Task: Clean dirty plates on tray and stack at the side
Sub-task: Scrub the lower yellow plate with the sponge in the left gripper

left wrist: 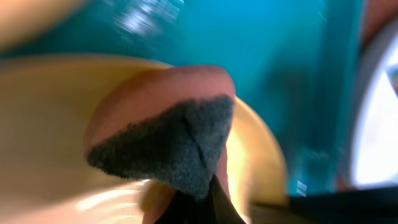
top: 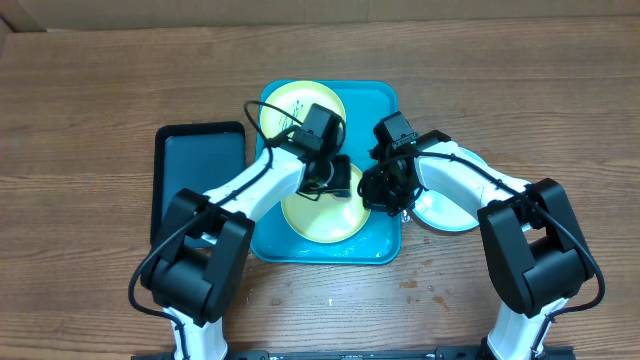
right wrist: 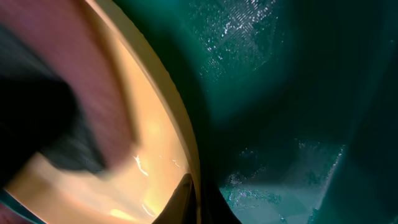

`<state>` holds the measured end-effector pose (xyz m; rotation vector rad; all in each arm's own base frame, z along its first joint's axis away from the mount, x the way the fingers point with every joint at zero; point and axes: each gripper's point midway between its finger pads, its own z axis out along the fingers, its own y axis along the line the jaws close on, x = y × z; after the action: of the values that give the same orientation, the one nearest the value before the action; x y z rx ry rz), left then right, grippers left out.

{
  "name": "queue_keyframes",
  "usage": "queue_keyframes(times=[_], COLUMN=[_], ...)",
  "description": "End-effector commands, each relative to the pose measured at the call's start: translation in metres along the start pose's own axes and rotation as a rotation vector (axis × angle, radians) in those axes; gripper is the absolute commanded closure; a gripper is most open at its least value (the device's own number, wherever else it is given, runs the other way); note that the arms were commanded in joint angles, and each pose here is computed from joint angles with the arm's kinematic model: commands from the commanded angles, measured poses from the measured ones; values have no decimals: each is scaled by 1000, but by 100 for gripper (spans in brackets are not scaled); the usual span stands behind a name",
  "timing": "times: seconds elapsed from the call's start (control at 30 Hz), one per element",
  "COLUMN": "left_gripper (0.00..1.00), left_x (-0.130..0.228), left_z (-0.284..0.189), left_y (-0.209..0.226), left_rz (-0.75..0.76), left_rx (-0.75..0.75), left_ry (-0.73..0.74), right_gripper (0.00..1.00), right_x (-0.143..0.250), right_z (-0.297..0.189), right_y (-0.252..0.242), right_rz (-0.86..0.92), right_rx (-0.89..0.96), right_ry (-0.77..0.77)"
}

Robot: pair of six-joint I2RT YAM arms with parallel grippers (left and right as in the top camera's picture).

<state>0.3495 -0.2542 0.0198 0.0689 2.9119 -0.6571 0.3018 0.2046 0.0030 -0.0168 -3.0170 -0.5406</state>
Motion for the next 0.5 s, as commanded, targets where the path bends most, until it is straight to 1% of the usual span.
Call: queue_keyframes(times=[0.0,0.07,0.13,0.23,0.3,0.33,0.47], left_gripper=[96,96,96,96,96,96,96], left_x=[32,37,40,36,34,32,25], left_z=[18,25,27,23,19,12,-9], left_y=[-16,-5,14,35,48,63,97], left_rz=[-43,-61,-97,-230,-276,-295,-318], left_rx=[103,64,-10,-93,-142,-203,-382], left_ry=[141,166,173,158,151,145,117], right_gripper=[96,96,96,96,96,96,96], right_x=[2,2,2,2,2,3,3], right_z=[12,12,12,12,12,12,12], right_y=[-27,-27,-27,-27,-27,-27,-27], right_rz=[6,6,6,6,6,7,7], right_rx=[111,112,111,111,111,112,113], right_ry=[9,10,10,10,10,12,14])
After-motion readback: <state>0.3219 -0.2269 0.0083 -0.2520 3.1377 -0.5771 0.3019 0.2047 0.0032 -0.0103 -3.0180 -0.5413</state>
